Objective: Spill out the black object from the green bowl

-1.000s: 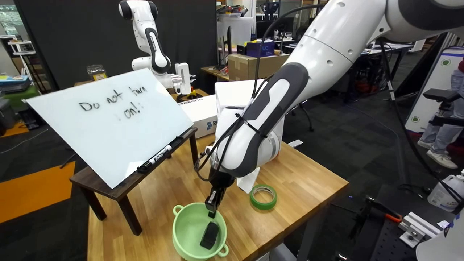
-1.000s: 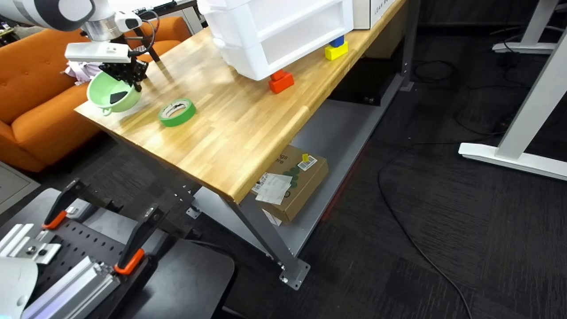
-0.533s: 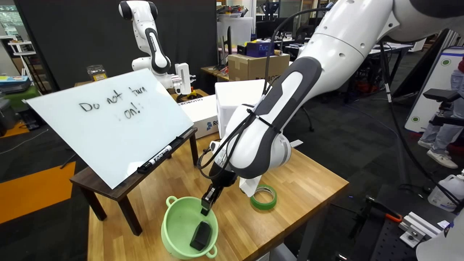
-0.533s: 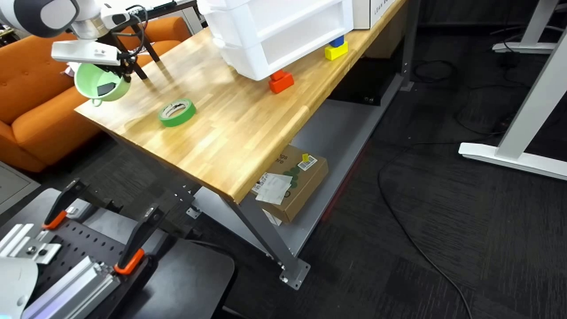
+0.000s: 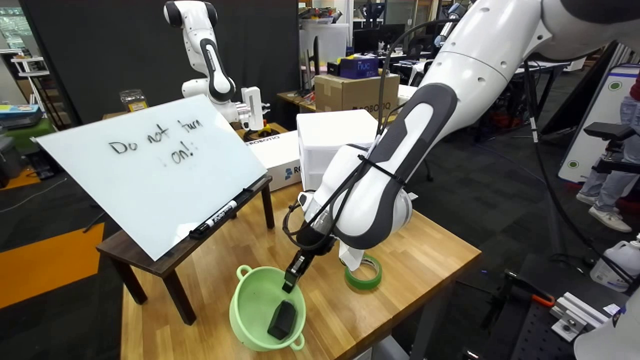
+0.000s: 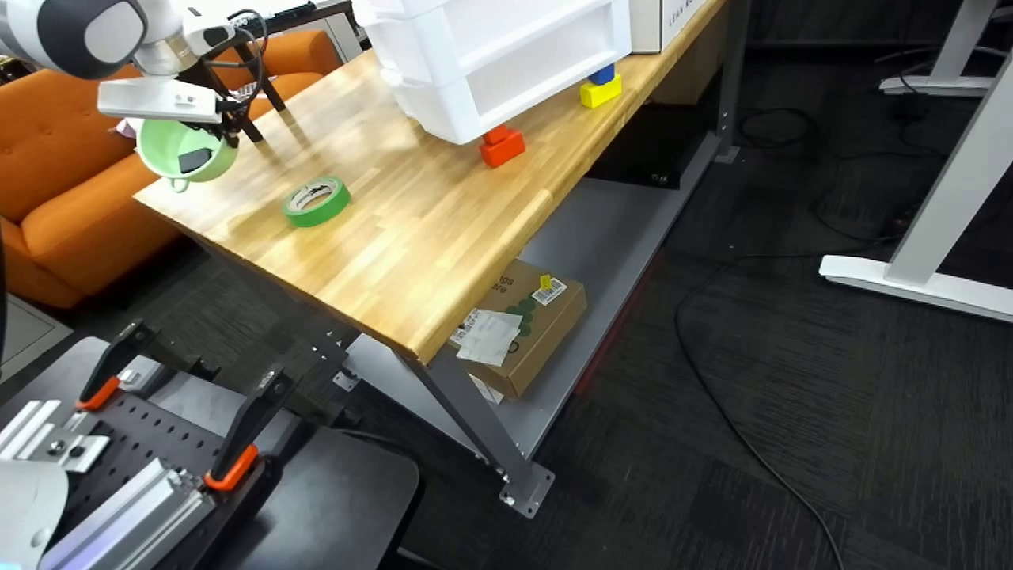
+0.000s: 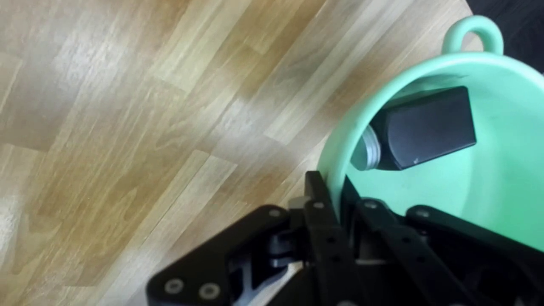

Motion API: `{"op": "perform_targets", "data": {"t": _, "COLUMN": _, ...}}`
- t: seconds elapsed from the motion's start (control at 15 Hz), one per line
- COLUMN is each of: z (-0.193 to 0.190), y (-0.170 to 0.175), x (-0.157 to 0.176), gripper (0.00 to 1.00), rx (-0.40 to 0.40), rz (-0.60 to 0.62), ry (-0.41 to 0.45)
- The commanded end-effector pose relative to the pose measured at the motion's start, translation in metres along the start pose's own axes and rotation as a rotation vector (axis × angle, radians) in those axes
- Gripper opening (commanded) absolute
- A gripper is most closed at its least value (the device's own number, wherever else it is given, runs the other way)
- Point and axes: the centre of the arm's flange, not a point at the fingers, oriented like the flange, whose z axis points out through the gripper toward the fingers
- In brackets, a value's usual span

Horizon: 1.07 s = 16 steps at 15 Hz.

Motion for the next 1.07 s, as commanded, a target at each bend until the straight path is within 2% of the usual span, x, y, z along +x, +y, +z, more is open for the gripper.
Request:
{"op": "perform_targets", "data": {"t": 0.0, "z": -0.0079, "y": -0.0008, "x": 0.0002, "gripper": 0.02, "rx": 0.014, "rz": -0.012, "ry": 0.066}}
{"op": "perform_targets", "data": {"t": 0.27, "z": -0.0077, "y": -0.0009, "x": 0.0021, "gripper": 0.02, "rx": 0.018, "rz": -0.026, "ry": 0.082}}
{"op": "perform_targets", "data": {"t": 0.47, "z": -0.0025, "y": -0.0021, "x": 0.0051, "gripper": 0.02, "rx": 0.007, "rz": -0.038, "ry": 0.053}}
{"op": "perform_targets", "data": {"t": 0.53, "z": -0.0011, "y": -0.0020, "x": 0.0042, "gripper": 0.09, "rx": 0.009, "rz": -0.041, "ry": 0.051}}
{"op": "perform_targets", "data": {"t": 1.0, "z": 0.0005, "y": -0.0027, "x": 0.0038, "gripper": 0.09, "rx": 0.012, "rz": -0.041, "ry": 0.049}}
